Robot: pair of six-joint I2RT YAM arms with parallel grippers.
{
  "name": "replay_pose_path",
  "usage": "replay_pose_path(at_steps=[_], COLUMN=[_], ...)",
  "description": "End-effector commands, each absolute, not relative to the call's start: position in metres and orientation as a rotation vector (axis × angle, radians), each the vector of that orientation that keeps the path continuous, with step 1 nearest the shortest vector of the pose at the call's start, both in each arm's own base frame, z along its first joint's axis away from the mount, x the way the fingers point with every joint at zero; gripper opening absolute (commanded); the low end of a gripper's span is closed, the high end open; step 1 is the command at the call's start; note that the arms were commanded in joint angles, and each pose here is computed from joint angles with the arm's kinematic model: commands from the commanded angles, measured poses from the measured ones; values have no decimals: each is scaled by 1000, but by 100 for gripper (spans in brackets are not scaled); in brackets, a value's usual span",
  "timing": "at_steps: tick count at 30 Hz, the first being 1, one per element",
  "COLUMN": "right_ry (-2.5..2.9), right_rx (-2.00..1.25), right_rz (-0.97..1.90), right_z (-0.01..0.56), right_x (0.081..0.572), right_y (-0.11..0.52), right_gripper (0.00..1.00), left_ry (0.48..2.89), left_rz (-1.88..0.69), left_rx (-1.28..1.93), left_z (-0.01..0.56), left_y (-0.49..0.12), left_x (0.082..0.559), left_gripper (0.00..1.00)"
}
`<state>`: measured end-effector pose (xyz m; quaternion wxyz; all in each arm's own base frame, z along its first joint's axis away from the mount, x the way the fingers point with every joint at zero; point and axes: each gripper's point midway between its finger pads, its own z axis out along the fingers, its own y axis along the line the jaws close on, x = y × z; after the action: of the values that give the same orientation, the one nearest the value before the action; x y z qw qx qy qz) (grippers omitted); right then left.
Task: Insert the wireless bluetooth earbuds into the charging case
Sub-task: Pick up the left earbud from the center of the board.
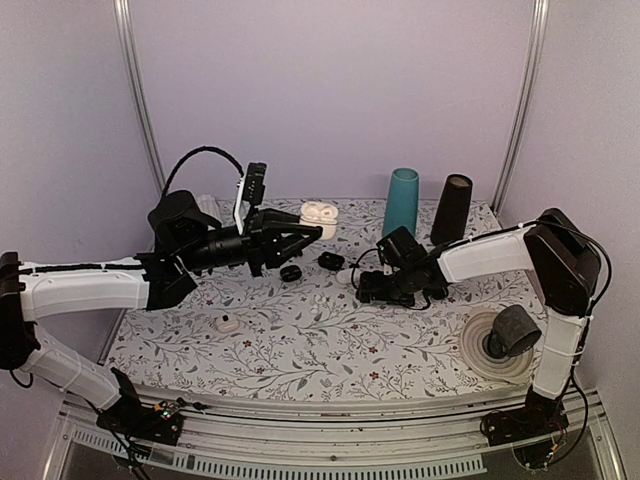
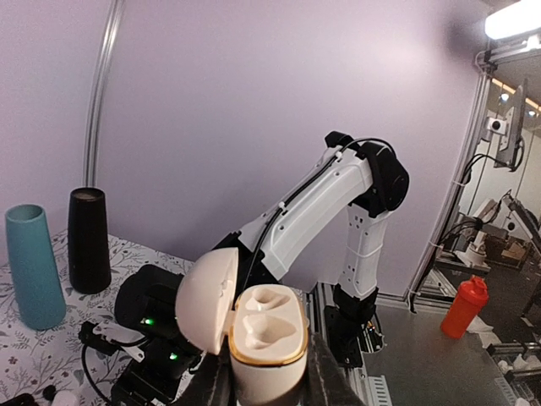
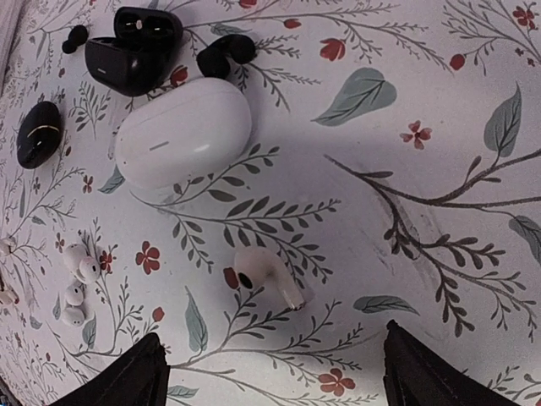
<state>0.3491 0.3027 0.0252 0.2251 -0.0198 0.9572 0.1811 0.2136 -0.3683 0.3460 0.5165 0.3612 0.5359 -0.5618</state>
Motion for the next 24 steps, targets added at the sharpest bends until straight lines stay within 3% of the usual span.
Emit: replay_pose_path(at_steps=[1, 4, 7, 16, 24], right_ry=[2816, 2817, 2807, 2770, 2785], right_rx=[5, -17, -49, -238, -357], right_rz=[365, 342, 328, 295, 227], right_z=[-17, -19, -17, -8, -18], right_x=[324, 330, 337, 353, 357], right_y=[276, 279, 283, 295, 295], right_gripper=[86, 74, 68, 68, 57], left_ry=[1274, 1270, 1267, 1269, 1266], left_rz=[-1332, -1334, -1337, -1333, -1339], left_rx=[854, 852, 854, 848, 843], left_z=[352, 353, 355, 357, 360], left_y=[-361, -362, -362, -360, -361], left_x=[216, 216, 216, 215, 216], left_gripper=[0, 0, 0, 0, 0])
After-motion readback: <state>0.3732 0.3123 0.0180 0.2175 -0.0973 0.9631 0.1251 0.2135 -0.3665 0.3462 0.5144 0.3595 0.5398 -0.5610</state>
